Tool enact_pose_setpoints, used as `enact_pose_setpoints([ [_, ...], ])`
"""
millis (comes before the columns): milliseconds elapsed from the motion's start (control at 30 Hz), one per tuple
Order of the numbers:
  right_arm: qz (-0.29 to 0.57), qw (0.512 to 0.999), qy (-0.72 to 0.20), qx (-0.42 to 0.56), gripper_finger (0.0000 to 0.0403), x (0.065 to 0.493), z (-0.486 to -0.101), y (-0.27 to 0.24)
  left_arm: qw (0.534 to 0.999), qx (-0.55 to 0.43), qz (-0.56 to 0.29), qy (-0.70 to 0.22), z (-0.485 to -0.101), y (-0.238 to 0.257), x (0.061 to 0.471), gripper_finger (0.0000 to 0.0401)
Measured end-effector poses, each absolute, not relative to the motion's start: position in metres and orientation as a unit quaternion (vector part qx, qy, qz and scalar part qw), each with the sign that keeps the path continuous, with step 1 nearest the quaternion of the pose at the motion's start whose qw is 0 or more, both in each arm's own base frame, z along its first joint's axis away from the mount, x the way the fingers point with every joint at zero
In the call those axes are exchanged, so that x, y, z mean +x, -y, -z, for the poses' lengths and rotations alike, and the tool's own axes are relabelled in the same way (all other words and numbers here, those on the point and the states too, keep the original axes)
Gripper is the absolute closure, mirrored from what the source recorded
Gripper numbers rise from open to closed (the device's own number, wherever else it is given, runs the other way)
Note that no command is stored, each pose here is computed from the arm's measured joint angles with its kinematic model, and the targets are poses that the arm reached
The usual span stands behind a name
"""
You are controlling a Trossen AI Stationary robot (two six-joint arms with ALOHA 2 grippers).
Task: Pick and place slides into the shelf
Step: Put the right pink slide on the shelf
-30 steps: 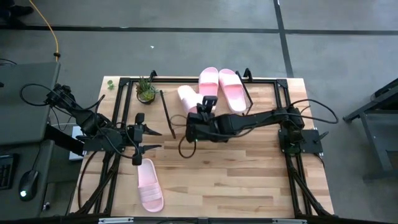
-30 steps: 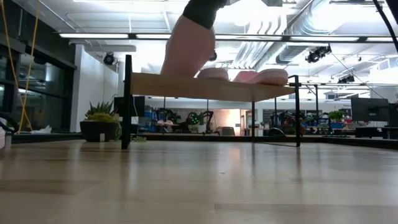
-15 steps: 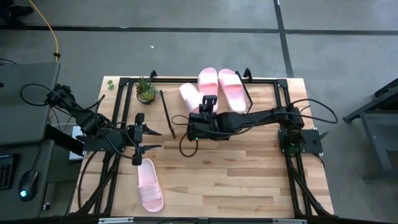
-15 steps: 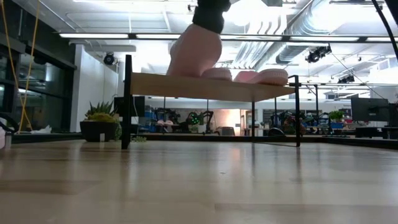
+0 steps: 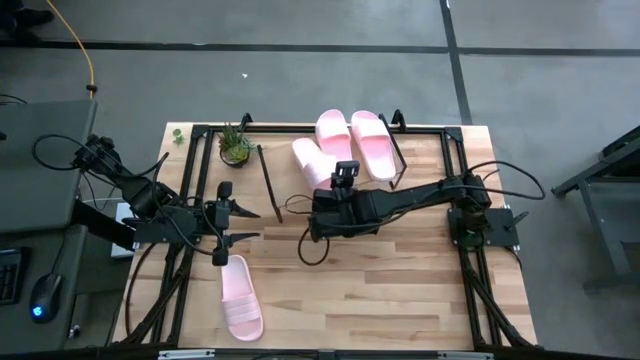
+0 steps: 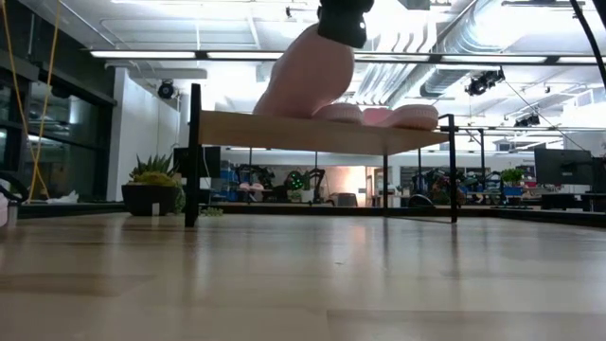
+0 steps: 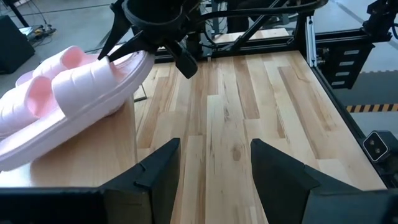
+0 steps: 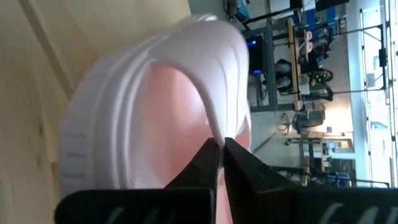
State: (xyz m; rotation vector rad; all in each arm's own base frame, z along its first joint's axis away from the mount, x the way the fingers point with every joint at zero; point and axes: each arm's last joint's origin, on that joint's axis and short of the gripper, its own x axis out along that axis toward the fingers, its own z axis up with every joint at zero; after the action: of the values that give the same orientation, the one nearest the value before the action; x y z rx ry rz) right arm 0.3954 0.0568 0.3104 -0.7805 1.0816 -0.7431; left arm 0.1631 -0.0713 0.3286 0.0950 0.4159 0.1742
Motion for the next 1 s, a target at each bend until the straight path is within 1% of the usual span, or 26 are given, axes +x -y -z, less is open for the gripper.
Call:
enact_pose_setpoints([
  [267,0.353,0.711,-0.506,-0.338,0.0403,0.383,-0.312,-0.055,0.974,0.047,-0.086,-0.206,-0.329,0.071,0.163,0.0222],
  [500,0.366,0.720,-0.489,-0.330,0.0403,0.374,-0.322,-0.060,0.974,0.046,-0.086,-0.205,-0.329,0.071,0.163,0.0222],
  [767,0.360,0.738,-0.466,-0.331,0.0403,0.384,-0.324,-0.060,0.974,0.045,-0.086,-0.204,-0.329,0.072,0.163,0.0222],
  [1000,0.357,0.748,-0.446,-0.339,0.0403,0.398,-0.329,-0.050,0.974,0.045,-0.086,-0.203,-0.329,0.072,0.163,0.0222],
])
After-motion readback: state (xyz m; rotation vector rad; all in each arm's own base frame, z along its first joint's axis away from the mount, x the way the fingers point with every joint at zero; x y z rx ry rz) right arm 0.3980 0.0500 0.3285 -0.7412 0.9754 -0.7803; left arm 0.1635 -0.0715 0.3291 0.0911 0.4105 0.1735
